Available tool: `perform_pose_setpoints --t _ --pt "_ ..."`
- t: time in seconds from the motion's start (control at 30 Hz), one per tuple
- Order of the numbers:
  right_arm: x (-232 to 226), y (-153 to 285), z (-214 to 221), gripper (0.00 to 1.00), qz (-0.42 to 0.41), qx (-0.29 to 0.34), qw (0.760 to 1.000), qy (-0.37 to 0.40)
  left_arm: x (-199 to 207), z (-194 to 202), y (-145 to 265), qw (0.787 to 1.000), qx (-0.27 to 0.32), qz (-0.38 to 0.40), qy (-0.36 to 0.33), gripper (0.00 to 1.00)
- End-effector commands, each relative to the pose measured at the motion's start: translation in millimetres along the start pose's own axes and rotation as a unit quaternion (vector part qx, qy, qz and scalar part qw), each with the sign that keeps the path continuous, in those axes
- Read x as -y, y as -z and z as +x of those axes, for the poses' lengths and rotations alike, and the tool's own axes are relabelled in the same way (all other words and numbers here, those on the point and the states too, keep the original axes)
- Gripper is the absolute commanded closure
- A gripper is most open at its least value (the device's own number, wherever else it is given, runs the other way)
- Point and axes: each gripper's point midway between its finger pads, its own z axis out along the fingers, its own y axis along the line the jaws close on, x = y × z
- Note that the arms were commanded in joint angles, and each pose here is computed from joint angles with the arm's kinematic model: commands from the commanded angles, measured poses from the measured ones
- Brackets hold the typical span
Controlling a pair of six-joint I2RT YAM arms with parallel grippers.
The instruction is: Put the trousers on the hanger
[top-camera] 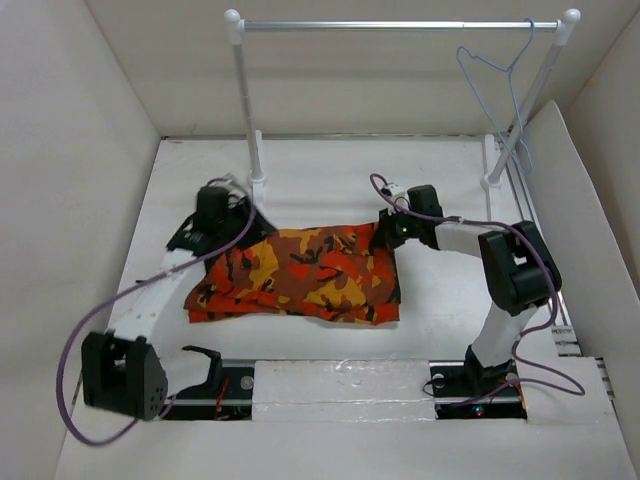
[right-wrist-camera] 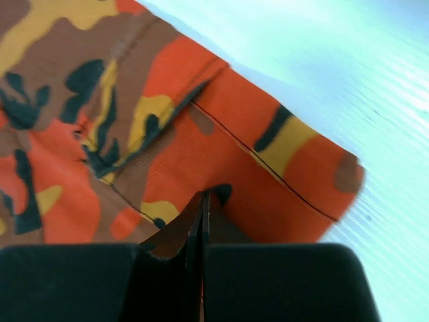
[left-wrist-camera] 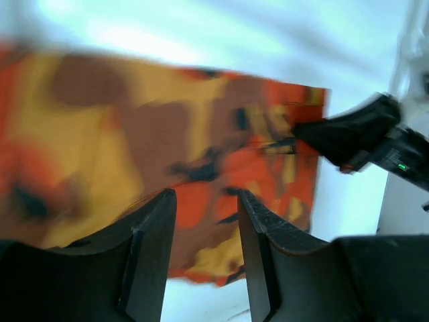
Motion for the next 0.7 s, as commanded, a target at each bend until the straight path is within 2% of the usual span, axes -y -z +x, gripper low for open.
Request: perform_pose_setpoints --t 0.0,0.03,0.07,0.1,0.13,0.17,0.2,0.27,0.3,0.33,0.37,0.4,0.43,0.5,0.53,0.6,0.63,0.67 --pt "-36.4 7.6 -49.2 1.00 -0.050 0.045 0.996 0.059 125.0 -16.1 -3.8 0.983 0.023 0.059 -0.174 0.62" --pt "-55.4 25.1 -71.8 0.95 -0.058 0.071 0.992 0.082 119.4 -5.1 -21.4 0.982 0.013 0.008 -0.191 0.62" --pt "-65.3 39.1 -90.6 0.83 -0.058 0.085 0.990 0.092 144.2 16.1 -21.2 0.976 0.006 0.020 -0.216 0.62" --pt "-73.1 52.4 -102.6 0.76 -0.054 0.093 0.990 0.096 158.9 20.5 -21.3 0.978 0.010 0.024 -0.205 0.62" --pt "-75.5 67.8 -120.1 0.67 -0.042 0.110 0.985 0.126 162.1 28.4 -26.5 0.980 0.010 0.025 -0.199 0.62" --pt "-89.6 97.1 -146.2 0.53 -0.036 0.123 0.981 0.144 163.3 39.1 -28.4 0.981 0.003 0.032 -0.191 0.62" --pt "-93.1 113.8 -160.1 0.49 -0.026 0.130 0.978 0.160 149.5 63.0 -35.3 0.982 -0.019 0.027 -0.185 0.62" --pt "-81.7 150.6 -181.1 0.44 0.030 0.134 0.973 0.185 155.3 81.2 -35.3 0.987 -0.033 0.066 -0.144 0.66" --pt "-93.7 187.2 -217.2 0.45 0.050 0.179 0.958 0.217 138.1 98.2 -40.0 0.987 -0.050 0.056 -0.140 0.68" --pt "-87.4 208.7 -231.9 0.52 0.084 0.196 0.951 0.224 144.0 108.1 -34.8 0.986 -0.048 0.067 -0.145 0.80" --pt "-67.9 235.1 -239.4 0.94 0.127 0.203 0.947 0.212 142.7 114.6 -32.6 0.985 -0.048 0.063 -0.153 0.91" --pt "-70.3 269.5 -262.5 1.00 0.155 0.239 0.933 0.221 144.7 118.7 -29.4 0.984 -0.045 0.058 -0.162 1.00" --pt "-58.7 307.9 -278.9 1.00 0.184 0.273 0.920 0.212 148.1 131.4 -21.6 0.978 -0.043 0.048 -0.197 1.00" --pt "-32.5 333.5 -283.2 1.00 0.223 0.283 0.913 0.193 158.9 131.3 -16.3 0.976 -0.040 0.059 -0.205 1.00" --pt "-26.8 359.4 -295.7 1.00 0.257 0.303 0.897 0.196 163.0 139.8 -13.0 0.973 -0.046 0.063 -0.218 1.00" --pt "9.1 394.7 -291.9 0.78 0.329 0.298 0.882 0.160 171.6 143.9 -9.1 0.970 -0.047 0.070 -0.229 1.00" --pt "21.8 400.8 -293.4 0.50 0.343 0.297 0.878 0.151 172.0 147.2 -9.3 0.969 -0.047 0.070 -0.233 1.00" --pt "31.6 404.3 -291.6 0.40 0.353 0.294 0.877 0.143 174.1 150.6 -7.6 0.968 -0.050 0.076 -0.235 1.00"
